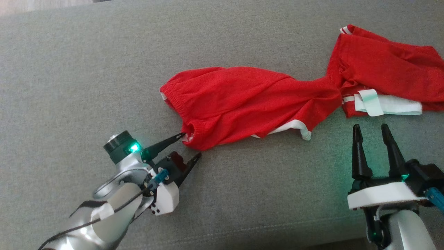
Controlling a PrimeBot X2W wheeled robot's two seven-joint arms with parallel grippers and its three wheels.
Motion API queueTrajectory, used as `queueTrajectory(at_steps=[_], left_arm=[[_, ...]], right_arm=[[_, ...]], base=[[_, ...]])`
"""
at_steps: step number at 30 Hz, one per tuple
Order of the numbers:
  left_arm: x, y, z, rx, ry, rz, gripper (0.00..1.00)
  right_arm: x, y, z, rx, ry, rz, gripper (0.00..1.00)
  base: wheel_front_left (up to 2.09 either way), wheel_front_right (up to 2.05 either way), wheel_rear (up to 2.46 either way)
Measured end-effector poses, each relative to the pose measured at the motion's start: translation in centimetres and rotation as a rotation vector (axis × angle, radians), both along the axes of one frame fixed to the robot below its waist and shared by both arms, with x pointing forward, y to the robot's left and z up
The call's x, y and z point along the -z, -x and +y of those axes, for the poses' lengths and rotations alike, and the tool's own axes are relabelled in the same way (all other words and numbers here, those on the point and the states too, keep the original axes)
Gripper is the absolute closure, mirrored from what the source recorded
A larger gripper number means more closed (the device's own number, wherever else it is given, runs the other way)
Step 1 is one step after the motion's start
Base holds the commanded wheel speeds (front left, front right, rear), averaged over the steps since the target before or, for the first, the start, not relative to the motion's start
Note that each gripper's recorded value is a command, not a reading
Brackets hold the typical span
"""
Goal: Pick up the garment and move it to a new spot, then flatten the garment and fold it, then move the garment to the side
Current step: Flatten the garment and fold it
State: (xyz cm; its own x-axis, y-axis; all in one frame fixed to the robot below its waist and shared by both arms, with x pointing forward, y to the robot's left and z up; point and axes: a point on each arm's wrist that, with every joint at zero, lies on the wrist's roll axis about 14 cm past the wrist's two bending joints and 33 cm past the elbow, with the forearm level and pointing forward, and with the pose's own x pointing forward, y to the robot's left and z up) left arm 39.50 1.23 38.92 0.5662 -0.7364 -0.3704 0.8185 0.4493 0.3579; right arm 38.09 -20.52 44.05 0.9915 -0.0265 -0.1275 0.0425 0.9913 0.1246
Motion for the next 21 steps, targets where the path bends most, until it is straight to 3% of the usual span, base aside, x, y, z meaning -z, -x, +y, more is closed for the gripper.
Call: queueTrajectory(at_steps=[15,16,17,18,21], left_arm=[[0.8,-1.2,0.4,0.01,-0.063,-0.024,0.0],[0.8,-1.3,0.4,0.009,-0.061,-0.027,0.15],[0.9,-1.3,0.5,0.006,-0.065,-0.026,0.79],[1.0,-1.3,0.5,0.004,-0.069,-0.023,1.0],[1.1,-1.3,0.6,-0.005,-0.066,-0.014,1.0]], right_arm=[[0.1,-0.3,-0.2,0.005,0.002,0.002,0.0],[0.1,-0.3,-0.2,0.005,0.002,0.003,0.0],[0.1,-0.2,-0.2,0.005,0.002,0.003,0.0],[0.1,-0.2,-0.2,0.005,0.002,0.003,0.0],[0.1,-0.3,-0.1,0.003,0.0,0.001,0.0]], base=[[0.0,0.0,0.0],[0.0,0.0,0.0],[0.0,0.0,0.0],[0.0,0.0,0.0],[0.0,0.0,0.0]])
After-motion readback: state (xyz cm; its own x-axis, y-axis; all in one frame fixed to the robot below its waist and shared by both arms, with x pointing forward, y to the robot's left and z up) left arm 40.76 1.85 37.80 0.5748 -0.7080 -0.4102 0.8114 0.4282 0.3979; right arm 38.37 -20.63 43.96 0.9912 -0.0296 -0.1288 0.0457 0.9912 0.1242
